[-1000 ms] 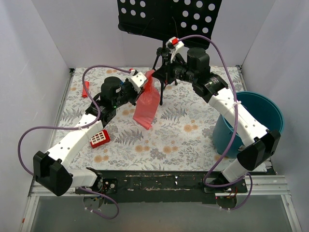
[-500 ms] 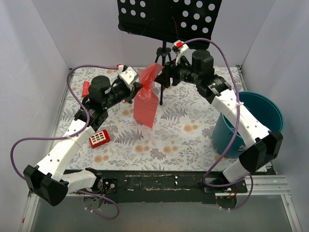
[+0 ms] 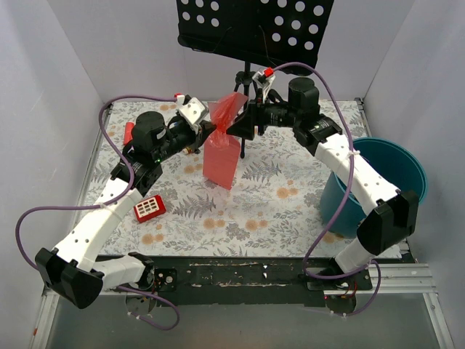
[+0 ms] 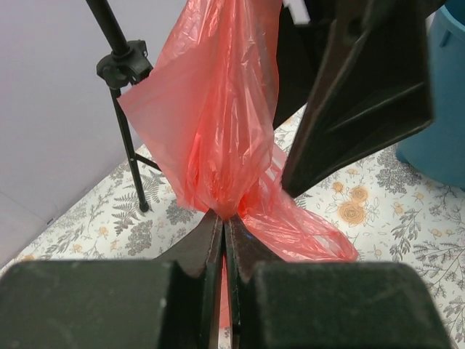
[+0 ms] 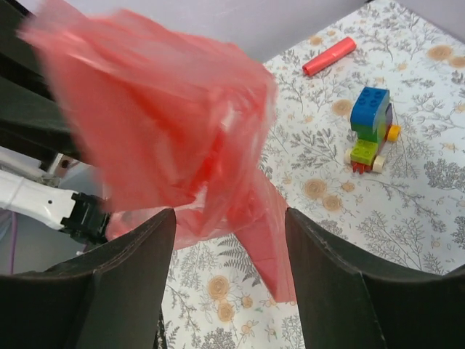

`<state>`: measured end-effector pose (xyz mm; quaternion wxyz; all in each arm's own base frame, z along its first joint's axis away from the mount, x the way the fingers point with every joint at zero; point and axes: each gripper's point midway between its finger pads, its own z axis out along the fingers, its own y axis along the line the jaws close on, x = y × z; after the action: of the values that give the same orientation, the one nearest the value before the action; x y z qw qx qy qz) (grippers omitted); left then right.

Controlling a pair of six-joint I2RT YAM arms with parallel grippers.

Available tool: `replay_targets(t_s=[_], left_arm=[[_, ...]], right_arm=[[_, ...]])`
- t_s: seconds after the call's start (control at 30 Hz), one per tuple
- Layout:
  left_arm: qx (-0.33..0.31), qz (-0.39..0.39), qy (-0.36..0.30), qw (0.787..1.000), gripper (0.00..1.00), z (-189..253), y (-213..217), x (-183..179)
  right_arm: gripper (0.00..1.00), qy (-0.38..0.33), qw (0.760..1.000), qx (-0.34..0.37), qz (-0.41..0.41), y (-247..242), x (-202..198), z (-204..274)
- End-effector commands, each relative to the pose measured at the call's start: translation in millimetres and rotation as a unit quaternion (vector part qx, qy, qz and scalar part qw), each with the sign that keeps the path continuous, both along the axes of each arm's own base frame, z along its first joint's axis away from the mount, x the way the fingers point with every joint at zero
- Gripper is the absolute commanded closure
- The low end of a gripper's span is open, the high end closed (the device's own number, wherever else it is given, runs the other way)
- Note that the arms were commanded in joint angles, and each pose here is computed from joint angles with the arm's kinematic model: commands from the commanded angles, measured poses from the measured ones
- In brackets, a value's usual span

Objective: Put the trash bags into the trash bin
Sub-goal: Unfold the trash bag at the center of the board.

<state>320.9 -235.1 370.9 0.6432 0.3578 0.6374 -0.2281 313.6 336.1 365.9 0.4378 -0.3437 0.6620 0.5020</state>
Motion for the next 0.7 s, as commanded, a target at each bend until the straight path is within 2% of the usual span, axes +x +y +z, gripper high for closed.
replay_targets(t_s=[0.0,0.07,0.1,0.13,0.17,0.23,0.47,0.67], left_arm=[[-0.016,-0.004,-0.024,1.0,1.0,27,0,-2],[-0.017,-0.002,-0.028,0.999,1.0,29,1,-1],[-0.015,-0.002,-0.028,0.999,1.0,29,1,-1],[-0.014,-0.001,-0.03,0.999,1.0,29,2,-1],[-0.012,0.001,-0.028,1.0,1.0,28,3,-1],[-0.009,0.006,-0.029,1.0,1.0,26,5,0],[0.024,0.089,-0.027,0.995,1.0,0,32,15],[0.041,0.118,-0.021,0.992,1.0,-18,48,13]], right_arm=[[0.33,-0.011,0.999,0.027,0.022,11,6,15],[0.42,-0.003,0.999,0.025,0.026,13,7,10],[0.51,-0.002,0.999,0.026,0.027,13,6,9],[0.63,-0.012,0.999,0.033,0.029,14,7,13],[0.79,-0.015,0.999,0.035,0.031,14,6,14],[0.98,-0.023,0.999,0.037,0.03,13,6,16],[0.99,-0.006,0.997,-0.006,-0.075,-22,31,-2],[0.99,0.003,0.987,-0.045,-0.154,-61,48,-23]])
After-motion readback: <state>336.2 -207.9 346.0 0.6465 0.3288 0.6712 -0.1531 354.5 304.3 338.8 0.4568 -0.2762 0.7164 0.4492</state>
